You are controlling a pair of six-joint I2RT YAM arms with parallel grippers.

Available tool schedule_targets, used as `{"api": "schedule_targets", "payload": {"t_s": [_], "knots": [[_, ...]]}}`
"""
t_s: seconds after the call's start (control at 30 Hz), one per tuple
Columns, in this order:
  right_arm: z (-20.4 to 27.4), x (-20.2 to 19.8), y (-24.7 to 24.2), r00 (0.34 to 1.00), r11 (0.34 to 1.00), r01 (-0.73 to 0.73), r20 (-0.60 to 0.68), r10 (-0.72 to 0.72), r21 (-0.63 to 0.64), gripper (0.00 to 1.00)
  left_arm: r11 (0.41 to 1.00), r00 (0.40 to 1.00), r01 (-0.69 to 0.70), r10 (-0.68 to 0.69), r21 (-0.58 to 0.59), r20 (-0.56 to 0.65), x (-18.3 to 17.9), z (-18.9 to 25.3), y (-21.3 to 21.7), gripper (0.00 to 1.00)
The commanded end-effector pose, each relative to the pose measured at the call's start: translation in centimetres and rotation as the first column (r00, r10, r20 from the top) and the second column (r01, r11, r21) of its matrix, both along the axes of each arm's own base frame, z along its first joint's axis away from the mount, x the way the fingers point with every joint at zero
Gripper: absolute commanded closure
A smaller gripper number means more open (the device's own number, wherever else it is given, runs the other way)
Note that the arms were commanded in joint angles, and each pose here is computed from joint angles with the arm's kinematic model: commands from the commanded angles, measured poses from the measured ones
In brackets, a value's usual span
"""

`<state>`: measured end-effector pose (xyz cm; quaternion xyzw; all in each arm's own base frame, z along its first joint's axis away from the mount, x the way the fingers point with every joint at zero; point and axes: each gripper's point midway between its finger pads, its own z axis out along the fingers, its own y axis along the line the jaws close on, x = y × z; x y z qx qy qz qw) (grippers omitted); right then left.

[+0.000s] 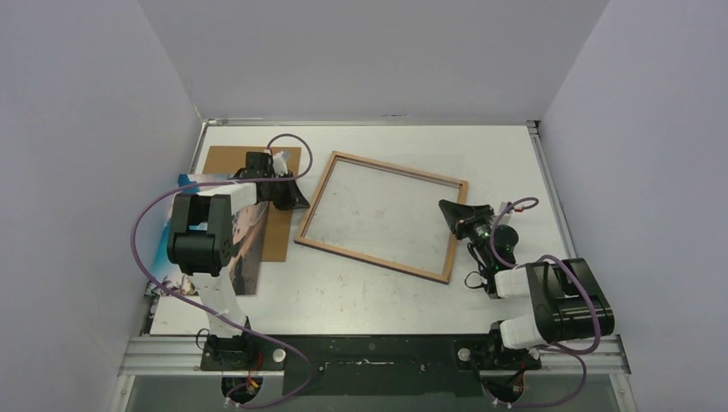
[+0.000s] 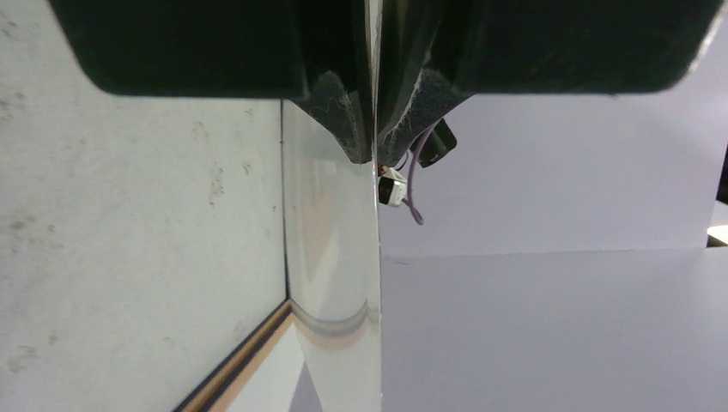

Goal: Put the photo into the frame
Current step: Place the photo frame item in the photo frame.

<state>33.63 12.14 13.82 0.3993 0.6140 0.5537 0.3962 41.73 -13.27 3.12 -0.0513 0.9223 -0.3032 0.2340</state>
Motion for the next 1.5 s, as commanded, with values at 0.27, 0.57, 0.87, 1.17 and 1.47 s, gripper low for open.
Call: {"api": "schedule_targets", "payload": {"t_s": [0.27,0.57,0.87,1.17,1.47], "knots": [[3.9,0.7,0.2,0.997,0.998,0.019,0.076,-0.024,0.066,0.95,1.000,1.000,0.019,-0.019,-0.019,-0.009,-0.1,-0.6,-0.3,0.96],[2.0,0.7,0.3,0.999,0.993,0.051,0.010,-0.053,0.105,0.95,0.999,1.000,0.021,-0.021,-0.026,-0.008,-0.1,-0.5,-0.4,0.96],[0.1,0.1,0.4,0.998,0.992,0.055,-0.047,-0.050,0.115,0.95,0.999,1.000,0.021,-0.021,-0.029,-0.008,-0.1,-0.4,-0.4,0.97],[-4.2,-0.9,-0.1,0.985,0.998,0.062,-0.165,-0.056,0.030,0.95,0.999,1.000,0.027,-0.028,-0.033,-0.012,-0.2,-0.4,-0.5,1.00],[-7.2,-1.5,-0.7,0.969,0.997,0.034,-0.243,-0.051,-0.074,0.95,0.999,1.000,0.028,-0.029,-0.034,-0.014,-0.2,-0.5,-0.5,1.00]]}}
